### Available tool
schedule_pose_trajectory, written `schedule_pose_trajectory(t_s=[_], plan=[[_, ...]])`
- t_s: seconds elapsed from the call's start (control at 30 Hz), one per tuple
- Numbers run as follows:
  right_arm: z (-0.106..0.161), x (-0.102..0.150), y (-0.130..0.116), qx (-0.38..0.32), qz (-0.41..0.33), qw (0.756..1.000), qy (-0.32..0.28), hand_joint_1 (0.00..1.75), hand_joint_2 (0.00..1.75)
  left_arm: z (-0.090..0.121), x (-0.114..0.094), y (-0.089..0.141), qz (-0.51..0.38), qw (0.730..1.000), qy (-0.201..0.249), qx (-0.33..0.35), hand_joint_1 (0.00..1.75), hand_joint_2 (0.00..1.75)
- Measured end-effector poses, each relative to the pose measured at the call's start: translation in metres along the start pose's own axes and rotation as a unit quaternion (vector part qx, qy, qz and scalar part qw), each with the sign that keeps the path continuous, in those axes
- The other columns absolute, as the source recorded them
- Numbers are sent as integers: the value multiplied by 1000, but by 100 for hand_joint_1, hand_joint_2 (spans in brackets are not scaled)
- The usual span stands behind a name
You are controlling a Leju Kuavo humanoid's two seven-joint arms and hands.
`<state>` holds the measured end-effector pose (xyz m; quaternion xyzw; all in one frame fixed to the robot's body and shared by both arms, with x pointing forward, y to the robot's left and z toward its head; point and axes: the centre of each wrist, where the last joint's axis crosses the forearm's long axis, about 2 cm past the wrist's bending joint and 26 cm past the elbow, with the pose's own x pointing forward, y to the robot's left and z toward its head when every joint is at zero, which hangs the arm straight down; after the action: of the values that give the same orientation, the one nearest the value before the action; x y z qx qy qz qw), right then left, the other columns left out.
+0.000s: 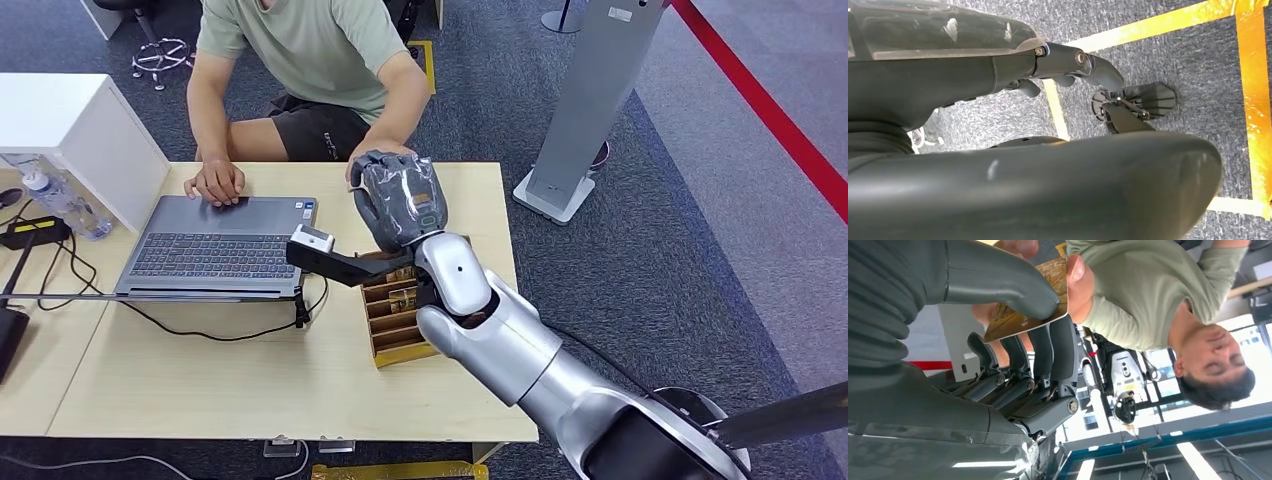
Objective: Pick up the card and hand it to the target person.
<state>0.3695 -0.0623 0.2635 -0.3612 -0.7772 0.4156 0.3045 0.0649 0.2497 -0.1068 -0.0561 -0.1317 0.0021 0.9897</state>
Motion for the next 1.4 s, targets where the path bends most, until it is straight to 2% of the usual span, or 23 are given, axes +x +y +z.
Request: schedule_pose_trajectory(t_s=[0.1, 0.5, 0.73, 0.9, 1.07, 1.4], plan=[[-1, -1, 6, 7, 6, 1000, 7, 0, 175, 0, 2, 0, -3, 1000, 1, -2, 0, 0], [2, -9, 19, 27, 4, 999, 35, 0, 175, 0, 4, 2, -19, 1000, 1, -3, 0, 0], [12, -12, 14, 18, -54, 996, 63, 0, 175, 0, 1, 4, -10, 1000, 4, 3, 0, 0], [39, -21, 9, 12, -159, 984, 84, 0, 175, 1, -4, 7, -1, 1000, 9, 9, 0, 0], [83, -27, 8, 18, -275, 957, 86, 0, 175, 1, -6, 11, 6, 1000, 12, 14, 0, 0], [149, -40, 6, 24, -405, 912, 61, 0, 175, 1, -7, 14, 25, 999, 9, 19, 0, 0]])
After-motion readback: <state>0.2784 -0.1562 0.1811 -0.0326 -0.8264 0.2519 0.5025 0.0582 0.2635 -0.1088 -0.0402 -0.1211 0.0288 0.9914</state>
